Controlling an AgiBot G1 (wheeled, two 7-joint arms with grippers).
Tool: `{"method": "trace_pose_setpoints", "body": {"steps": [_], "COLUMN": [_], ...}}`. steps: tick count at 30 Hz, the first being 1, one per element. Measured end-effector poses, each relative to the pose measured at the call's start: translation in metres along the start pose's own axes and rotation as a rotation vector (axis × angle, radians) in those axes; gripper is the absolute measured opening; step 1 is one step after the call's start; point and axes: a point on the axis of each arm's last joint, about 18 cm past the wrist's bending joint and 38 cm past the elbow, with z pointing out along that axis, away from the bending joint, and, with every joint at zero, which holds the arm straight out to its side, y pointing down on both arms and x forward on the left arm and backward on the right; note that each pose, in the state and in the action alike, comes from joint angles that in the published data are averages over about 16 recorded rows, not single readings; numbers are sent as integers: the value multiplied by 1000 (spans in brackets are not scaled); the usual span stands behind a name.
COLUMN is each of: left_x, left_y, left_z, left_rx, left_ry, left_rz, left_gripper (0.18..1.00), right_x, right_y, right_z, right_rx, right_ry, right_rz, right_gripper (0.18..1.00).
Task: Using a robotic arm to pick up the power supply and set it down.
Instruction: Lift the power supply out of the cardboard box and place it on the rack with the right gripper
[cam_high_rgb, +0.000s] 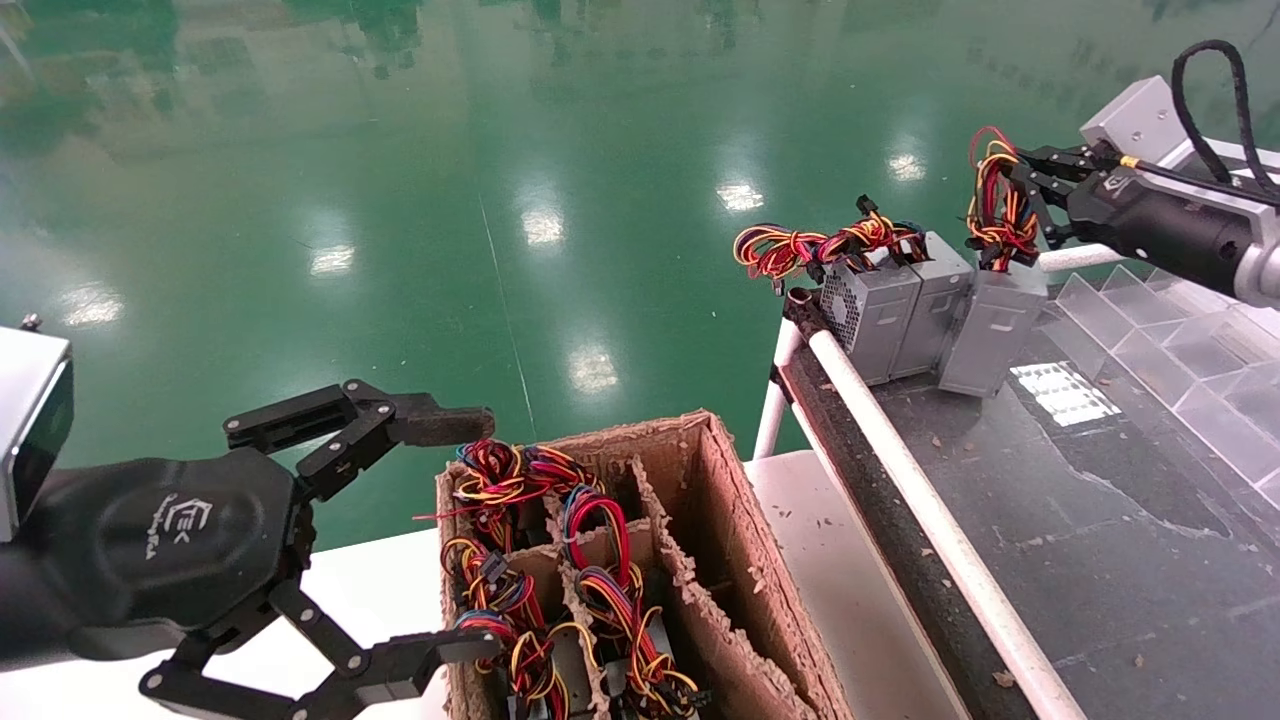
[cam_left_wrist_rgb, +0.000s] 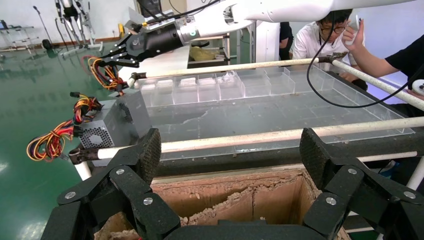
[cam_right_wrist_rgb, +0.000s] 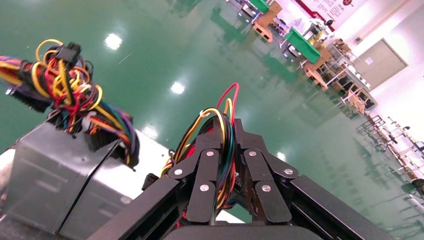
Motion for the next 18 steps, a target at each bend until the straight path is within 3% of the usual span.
{"method": "trace_pose_setpoints", "body": {"steps": [18], "left_x": [0], "left_y": [0], "left_z": [0], "left_rx": [0], "left_ry": [0], "left_rz": [0], "left_gripper": [1001], "right_x": [-19], "right_y": [-10], "right_z": [23], "right_rx": [-9], "right_ry": [-7], "right_rz": [6], "right_gripper": [230]}}
